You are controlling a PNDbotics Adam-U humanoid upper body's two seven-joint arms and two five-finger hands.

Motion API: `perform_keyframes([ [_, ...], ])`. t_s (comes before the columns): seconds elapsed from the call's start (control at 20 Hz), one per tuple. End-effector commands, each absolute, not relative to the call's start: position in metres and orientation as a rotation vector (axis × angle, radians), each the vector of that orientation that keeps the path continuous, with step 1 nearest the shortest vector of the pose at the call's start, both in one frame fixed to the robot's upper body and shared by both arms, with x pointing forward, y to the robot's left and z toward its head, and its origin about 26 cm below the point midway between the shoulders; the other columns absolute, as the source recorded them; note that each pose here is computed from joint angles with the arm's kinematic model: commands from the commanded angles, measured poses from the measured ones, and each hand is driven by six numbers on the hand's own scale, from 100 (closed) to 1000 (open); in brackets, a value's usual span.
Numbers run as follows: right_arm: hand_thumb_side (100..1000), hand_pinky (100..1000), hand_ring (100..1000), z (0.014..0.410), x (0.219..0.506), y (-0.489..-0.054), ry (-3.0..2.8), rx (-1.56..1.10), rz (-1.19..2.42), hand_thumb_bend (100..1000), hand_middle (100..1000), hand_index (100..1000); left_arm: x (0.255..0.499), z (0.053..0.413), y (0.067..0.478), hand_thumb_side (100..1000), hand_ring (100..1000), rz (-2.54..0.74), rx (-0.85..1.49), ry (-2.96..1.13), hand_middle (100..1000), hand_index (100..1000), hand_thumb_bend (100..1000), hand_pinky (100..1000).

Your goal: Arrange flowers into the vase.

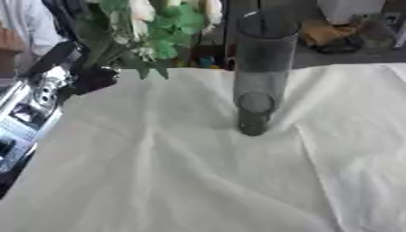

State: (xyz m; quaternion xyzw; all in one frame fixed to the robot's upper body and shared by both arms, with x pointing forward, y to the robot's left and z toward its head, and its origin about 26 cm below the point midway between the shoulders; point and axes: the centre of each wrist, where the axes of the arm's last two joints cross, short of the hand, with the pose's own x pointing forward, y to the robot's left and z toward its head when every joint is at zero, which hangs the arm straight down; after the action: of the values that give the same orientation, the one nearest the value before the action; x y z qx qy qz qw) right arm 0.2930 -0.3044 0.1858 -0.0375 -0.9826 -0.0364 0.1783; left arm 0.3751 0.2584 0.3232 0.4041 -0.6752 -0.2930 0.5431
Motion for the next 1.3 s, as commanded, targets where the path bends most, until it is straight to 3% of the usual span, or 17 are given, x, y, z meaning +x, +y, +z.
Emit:
perform_keyframes([
  [0.05,993,857,857,0.193,0.291,-0.307,-2.804,-0.109,-0.089,100,619,916,0.365,0.344,0.263,595,100,-0.643,0.973,-1.685,100,100,100,100],
  [0.75,992,855,857,0.193,0.291,-0.306,-2.805,-0.11,-0.083,100,617,917,0.347,0.369,0.247,739,100,-0.528,0.673,-1.924,100,100,100,100],
  [1.3,986,854,857,0.192,0.29,-0.307,-2.799,-0.108,-0.079,100,616,917,0.328,0.396,0.24,749,100,-0.347,0.474,-2.17,100,100,100,100],
])
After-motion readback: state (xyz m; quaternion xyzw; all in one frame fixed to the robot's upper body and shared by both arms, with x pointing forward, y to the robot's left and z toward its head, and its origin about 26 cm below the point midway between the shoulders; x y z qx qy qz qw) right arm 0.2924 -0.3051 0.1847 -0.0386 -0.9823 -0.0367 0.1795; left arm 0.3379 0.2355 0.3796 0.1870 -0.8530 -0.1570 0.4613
